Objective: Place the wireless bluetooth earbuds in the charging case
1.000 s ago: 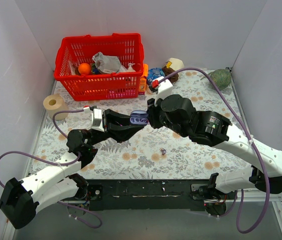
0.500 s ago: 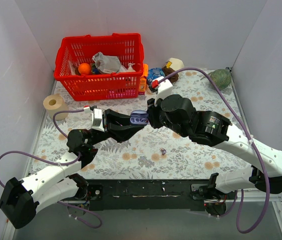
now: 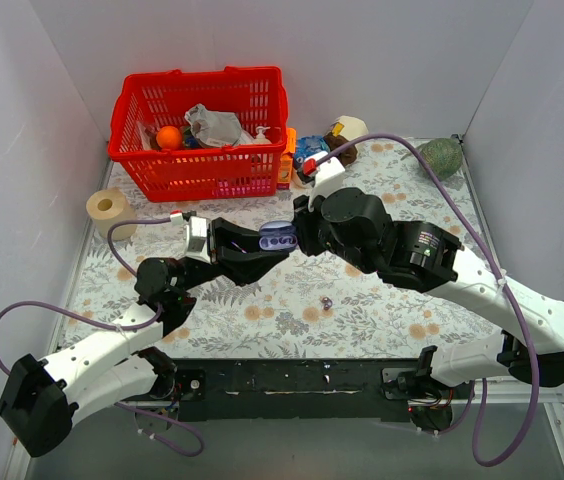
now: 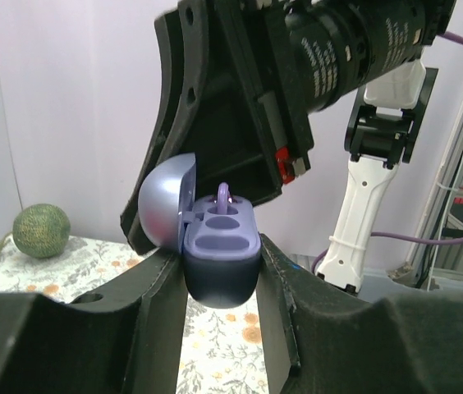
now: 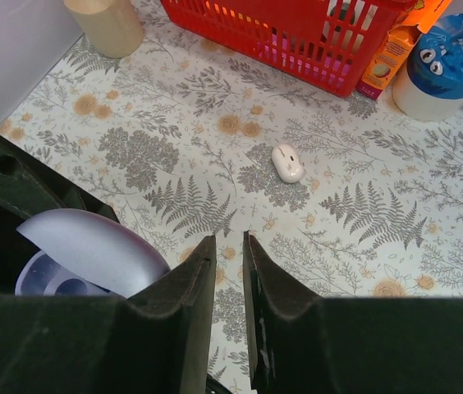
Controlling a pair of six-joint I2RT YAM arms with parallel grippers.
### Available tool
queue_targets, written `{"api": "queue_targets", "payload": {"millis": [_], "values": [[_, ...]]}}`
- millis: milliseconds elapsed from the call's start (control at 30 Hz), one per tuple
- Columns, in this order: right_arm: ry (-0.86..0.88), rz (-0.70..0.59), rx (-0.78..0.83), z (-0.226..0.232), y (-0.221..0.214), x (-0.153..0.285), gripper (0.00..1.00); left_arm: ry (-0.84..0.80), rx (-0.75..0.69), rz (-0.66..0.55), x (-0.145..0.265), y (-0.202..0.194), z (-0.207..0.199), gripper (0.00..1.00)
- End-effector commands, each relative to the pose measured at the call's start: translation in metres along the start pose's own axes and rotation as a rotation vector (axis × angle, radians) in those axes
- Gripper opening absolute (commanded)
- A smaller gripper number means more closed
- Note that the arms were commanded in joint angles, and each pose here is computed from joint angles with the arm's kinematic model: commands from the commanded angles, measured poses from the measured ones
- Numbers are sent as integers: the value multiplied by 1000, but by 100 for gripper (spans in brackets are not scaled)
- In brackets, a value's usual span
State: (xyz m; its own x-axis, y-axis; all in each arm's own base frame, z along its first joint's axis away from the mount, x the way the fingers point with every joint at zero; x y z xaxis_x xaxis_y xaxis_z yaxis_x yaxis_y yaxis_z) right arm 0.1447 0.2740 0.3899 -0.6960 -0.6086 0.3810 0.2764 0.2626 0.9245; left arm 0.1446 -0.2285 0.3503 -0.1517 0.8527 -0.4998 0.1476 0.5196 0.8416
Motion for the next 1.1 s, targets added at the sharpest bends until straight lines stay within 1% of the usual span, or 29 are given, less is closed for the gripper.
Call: {"api": "queue_targets", "payload": {"millis": [0, 167, 233, 267, 333, 467, 567, 600, 700, 733, 800, 833, 867, 900, 933, 967, 1000, 1033, 1067], "values": [[66, -122, -64, 12, 34, 7, 28, 18, 53, 66, 0, -15, 4, 34], [66, -124, -64, 12, 35, 8, 28, 16, 57, 69, 0, -16, 4, 34], [66, -122, -65, 11, 34, 8, 28, 11, 56, 67, 0, -15, 3, 29], [65, -121, -66, 11, 33, 8, 28, 12, 55, 65, 0, -15, 3, 20], [61, -120, -67, 10, 31, 8, 28, 9, 54, 63, 0, -15, 3, 9], [52, -117, -75, 8, 28, 8, 29, 9, 43, 49, 1, -12, 1, 1], [24, -114, -79, 3, 23, 11, 32, 3, 38, 48, 1, -11, 0, 0], [11, -113, -81, 1, 22, 12, 34, 3, 38, 50, 2, -10, -1, 0], [-51, -109, -94, -11, 15, 19, 39, 18, 50, 61, 3, -10, -1, 0], [-85, -125, -107, -20, 15, 26, 40, 37, 68, 82, 5, -14, 0, 0], [-126, -96, -110, -29, -4, 26, 41, 53, 72, 86, 8, -11, -2, 0], [-145, -113, -127, -37, -8, 36, 42, 74, 91, 107, 10, -15, -1, 0], [-165, -69, -111, -40, -30, 30, 42, 76, 92, 102, 13, -12, -5, 0], [-174, -53, -110, -43, -41, 29, 43, 80, 112, 114, 15, -14, -7, 0], [-166, -59, -132, -46, -48, 36, 43, 103, 155, 152, 20, -20, -7, 0], [-170, 4, -98, -46, -78, 26, 42, 99, 163, 164, 23, -18, -12, 0], [-147, -25, -117, -46, -83, 29, 42, 90, 184, 191, 25, -19, -16, 0], [-112, -2, -100, -43, -99, 24, 43, 111, 245, 242, 31, -27, -18, 0], [-93, 0, -98, -41, -110, 22, 43, 105, 261, 249, 34, -25, -24, 0]]}}
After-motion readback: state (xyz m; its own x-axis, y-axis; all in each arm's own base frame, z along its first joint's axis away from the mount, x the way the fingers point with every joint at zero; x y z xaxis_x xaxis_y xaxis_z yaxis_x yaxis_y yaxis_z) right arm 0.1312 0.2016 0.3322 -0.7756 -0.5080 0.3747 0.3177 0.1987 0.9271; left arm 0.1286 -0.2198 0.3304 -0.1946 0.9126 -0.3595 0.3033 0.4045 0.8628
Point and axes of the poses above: each gripper's point midway between its finger pads, its own x axis back along the fingers, its own z axis along the line the jaws close on, y = z × x, the point moved 6 cm from there along x, back along the fingers, and after that the axes turned 9 degrees about x, right-handed, at the moved point
